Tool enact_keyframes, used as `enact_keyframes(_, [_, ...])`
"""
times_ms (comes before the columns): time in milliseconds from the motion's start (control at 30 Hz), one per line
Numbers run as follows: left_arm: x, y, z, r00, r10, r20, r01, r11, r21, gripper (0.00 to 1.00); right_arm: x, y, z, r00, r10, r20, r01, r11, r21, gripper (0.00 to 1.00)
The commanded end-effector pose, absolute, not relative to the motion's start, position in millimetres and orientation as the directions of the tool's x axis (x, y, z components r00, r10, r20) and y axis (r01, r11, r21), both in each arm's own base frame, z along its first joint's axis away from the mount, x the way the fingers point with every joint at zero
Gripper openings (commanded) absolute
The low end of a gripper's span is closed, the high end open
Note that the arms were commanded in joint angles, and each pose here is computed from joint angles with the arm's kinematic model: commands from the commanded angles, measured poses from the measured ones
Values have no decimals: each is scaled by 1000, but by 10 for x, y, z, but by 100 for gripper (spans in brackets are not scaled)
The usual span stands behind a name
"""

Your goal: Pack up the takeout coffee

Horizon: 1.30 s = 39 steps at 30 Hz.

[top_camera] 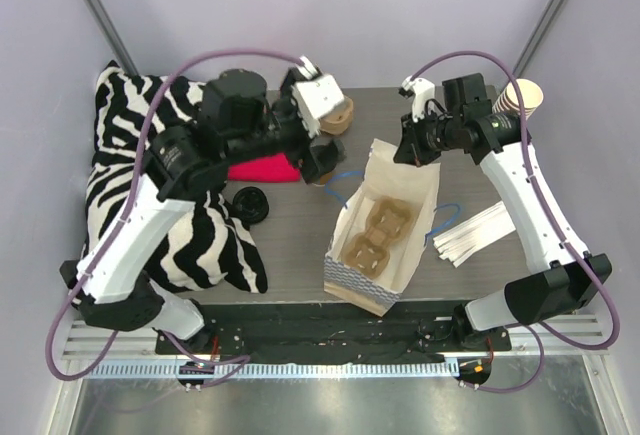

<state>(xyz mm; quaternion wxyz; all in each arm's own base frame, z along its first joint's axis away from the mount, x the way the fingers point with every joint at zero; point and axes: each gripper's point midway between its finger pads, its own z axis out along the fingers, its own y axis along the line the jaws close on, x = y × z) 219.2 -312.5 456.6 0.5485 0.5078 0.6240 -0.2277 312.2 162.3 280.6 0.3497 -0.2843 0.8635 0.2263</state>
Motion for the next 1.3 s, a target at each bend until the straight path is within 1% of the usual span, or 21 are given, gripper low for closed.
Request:
enact_keyframes(0, [2957,-2763,4332,-151,326,-933,764,637,99,100,3259,1399,2949,-594,-253,-764,-571,801,179,1])
enact_keyframes(33, [3067,-2682,4301,-208,299,-931,735,676,53,100,3272,1355,2934,-602,-243,-760,-556,812,180,1])
enact_keyframes(67, [3245,-2495,4131,-286,307,-908,693,721,26,100,3274,1328,2931,-607,-235,-759,-544,819,182,1])
enact_keyframes(100, [3394,-2492,3914,-347,331,-878,680,733,8,100,3273,1307,2924,-614,-225,-756,-533,825,187,1])
enact_keyframes(167, [3574,-2391,3707,-425,337,-840,640,768,-16,100,3268,1239,2906,-620,-216,-754,-516,836,185,1])
enact_keyframes(200, [3695,-2426,3491,-467,357,-809,634,773,-25,100,3268,1215,2887,-624,-213,-752,-509,841,184,1])
enact_keyframes(333, [4021,-2440,3076,-546,339,-766,555,831,-27,100,3284,1007,2830,-649,-176,-740,-448,875,186,1])
enact_keyframes(367, [4137,-2465,3055,-538,315,-782,531,847,-24,100,3272,966,2826,-654,-168,-738,-438,879,188,1])
enact_keyframes(400, [4213,-2491,2904,-554,314,-771,518,855,-25,100,3268,937,2810,-658,-161,-735,-430,882,192,1])
enact_keyframes(467, [4361,-2547,2798,-557,291,-778,494,869,-29,100,3253,859,2802,-663,-144,-735,-410,891,195,1])
enact_keyframes(533, [4481,-2610,2594,-583,295,-757,484,874,-32,100,3231,838,2753,-673,-141,-726,-402,894,199,1])
enact_keyframes(600, [4569,-2670,2568,-588,292,-754,481,876,-36,100,3206,832,2728,-678,-140,-722,-398,895,200,1])
enact_keyframes(633, [4605,-2695,2392,-615,306,-727,480,877,-37,100,3198,826,2712,-683,-140,-717,-395,897,200,1])
enact_keyframes(833, [4619,-2826,2005,-656,346,-671,521,851,-70,100,3166,737,2633,-710,-117,-695,-351,914,205,1])
enact_keyframes(867, [4612,-2828,1949,-662,352,-662,523,849,-72,99,3166,702,2631,-712,-108,-694,-339,918,205,1])
enact_keyframes(933, [4599,-2849,1885,-667,362,-652,534,841,-80,95,3148,652,2614,-714,-100,-693,-323,925,199,1])
enact_keyframes(967, [4589,-2860,1815,-673,370,-640,539,838,-82,91,3145,625,2605,-714,-102,-692,-320,928,193,1])
enact_keyframes(1033, [4572,-2885,1785,-671,380,-637,549,832,-82,89,3129,607,2599,-714,-105,-692,-317,930,186,1])
enact_keyframes(1067, [4550,-2898,1736,-673,391,-628,557,826,-82,86,3141,513,2610,-715,-89,-694,-293,939,182,1])
enact_keyframes(1267, [4478,-2970,1565,-669,428,-607,579,812,-66,85,3178,447,2660,-715,-98,-693,-290,943,165,1])
